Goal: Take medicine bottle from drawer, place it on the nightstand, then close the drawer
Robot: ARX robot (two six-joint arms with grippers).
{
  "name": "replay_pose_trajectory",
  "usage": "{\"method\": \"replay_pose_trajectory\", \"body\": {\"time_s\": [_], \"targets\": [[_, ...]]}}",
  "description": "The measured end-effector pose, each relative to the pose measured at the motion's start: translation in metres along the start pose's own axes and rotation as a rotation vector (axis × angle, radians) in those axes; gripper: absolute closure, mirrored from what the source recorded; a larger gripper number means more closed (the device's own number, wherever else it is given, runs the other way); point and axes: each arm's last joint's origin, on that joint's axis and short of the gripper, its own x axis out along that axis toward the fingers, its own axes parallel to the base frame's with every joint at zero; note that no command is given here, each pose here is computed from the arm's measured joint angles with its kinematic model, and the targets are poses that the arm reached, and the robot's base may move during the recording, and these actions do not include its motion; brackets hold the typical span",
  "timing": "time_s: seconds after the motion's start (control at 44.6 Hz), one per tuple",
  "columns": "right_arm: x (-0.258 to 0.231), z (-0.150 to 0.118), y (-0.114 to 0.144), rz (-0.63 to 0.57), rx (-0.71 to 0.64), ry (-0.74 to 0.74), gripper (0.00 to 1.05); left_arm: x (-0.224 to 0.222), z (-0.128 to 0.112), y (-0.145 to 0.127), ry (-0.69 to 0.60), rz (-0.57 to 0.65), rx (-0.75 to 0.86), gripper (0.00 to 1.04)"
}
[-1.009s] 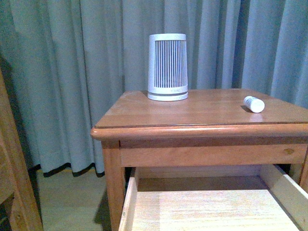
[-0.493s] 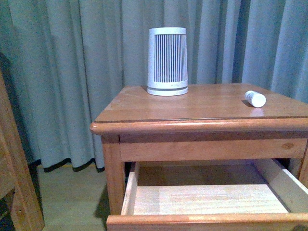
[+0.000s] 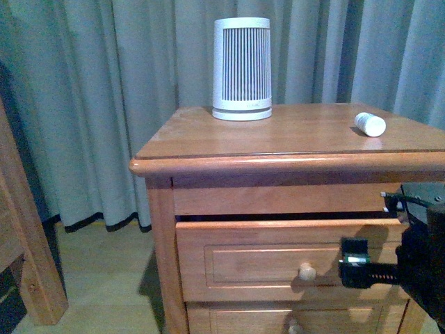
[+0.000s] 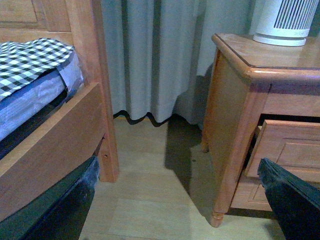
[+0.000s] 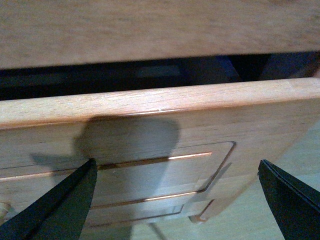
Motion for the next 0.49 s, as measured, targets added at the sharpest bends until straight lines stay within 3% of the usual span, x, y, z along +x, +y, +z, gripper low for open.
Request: {"method": "replay_pose_trajectory", "body": {"time_s": [0.202,0.493], "targets": [[0.028,0.008,0.005,0.018,-0.006,0.020,0.07,0.000,0.000,0.000,0.000,0.000,0.000,0.07],[0.030,0.015,0.005,-0.004,-0.002,0.044,0.07,0.000,0.000,0.000,0.000,0.000,0.000,0.07]]}}
